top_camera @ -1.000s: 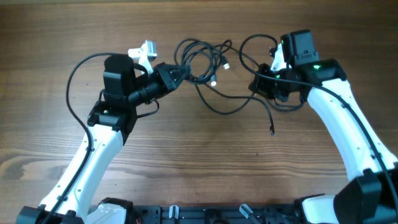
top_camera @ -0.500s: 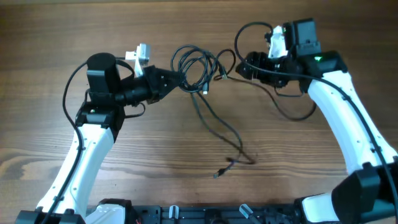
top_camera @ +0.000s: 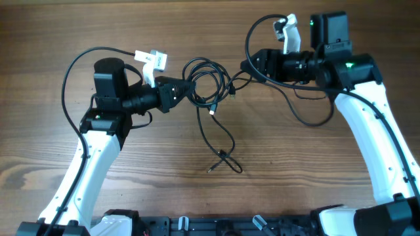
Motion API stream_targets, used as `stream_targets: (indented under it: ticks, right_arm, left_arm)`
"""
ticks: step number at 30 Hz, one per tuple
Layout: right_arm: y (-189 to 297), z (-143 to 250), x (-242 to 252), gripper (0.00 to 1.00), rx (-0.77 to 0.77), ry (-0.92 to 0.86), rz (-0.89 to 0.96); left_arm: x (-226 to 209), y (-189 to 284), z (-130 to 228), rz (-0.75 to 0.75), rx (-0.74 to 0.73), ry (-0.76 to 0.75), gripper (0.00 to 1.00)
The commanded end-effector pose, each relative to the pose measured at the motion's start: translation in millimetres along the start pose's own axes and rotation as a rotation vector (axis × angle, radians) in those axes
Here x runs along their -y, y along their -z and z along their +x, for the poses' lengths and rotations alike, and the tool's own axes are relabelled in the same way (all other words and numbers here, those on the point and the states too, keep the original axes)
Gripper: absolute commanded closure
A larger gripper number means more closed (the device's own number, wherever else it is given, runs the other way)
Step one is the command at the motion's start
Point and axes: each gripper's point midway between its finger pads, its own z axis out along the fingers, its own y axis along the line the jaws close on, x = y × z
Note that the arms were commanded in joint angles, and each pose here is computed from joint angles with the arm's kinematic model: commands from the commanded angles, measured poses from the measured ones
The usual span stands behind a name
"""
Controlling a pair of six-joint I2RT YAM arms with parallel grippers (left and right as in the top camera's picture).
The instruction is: Untangle cables
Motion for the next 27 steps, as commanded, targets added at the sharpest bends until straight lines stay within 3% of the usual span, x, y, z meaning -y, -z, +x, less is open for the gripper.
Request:
stream_targets:
  ticks: [1,4,8,13,14,18,24,27]
  right_arm:
    - [-1,5,-29,0.30,-0.011,0.025,-0.044]
    - [-14,11,-12,0.37,-0.032,0.007,0.067]
    - [-44,22,8,0.48,-0.115,0.001,0.085]
    - [-51,25,11,0.92,-0.136,-0.013,0.068]
    - [-51,26,8,0.96,-0.145,-0.018,0.052]
    - [-51,46,-3,0.95,-0.223,-0.097,0.009]
    - [-59,63,-11,0.95,-0.274,-0.053,0.047]
    - [-45,33,-23,0.90,-0.170,0.071,0.014]
  left_arm:
    - [0,3,-7,-0.021,0.022,-0.057,0.96]
    - [1,3,-9,-0.019,0.028,-0.064,0.96]
    - [6,3,-18,0.001,0.059,-0.058,0.96]
    - [4,4,-21,-0.012,0.070,-0.059,0.96]
    - [-1,5,-23,-0.033,0.080,-0.053,0.96]
    - [-23,14,-42,-0.143,0.173,0.063,0.96]
    - [-19,24,-67,-0.117,0.274,0.119,0.96]
    - [5,19,-53,0.006,0.183,-0.030,0.96]
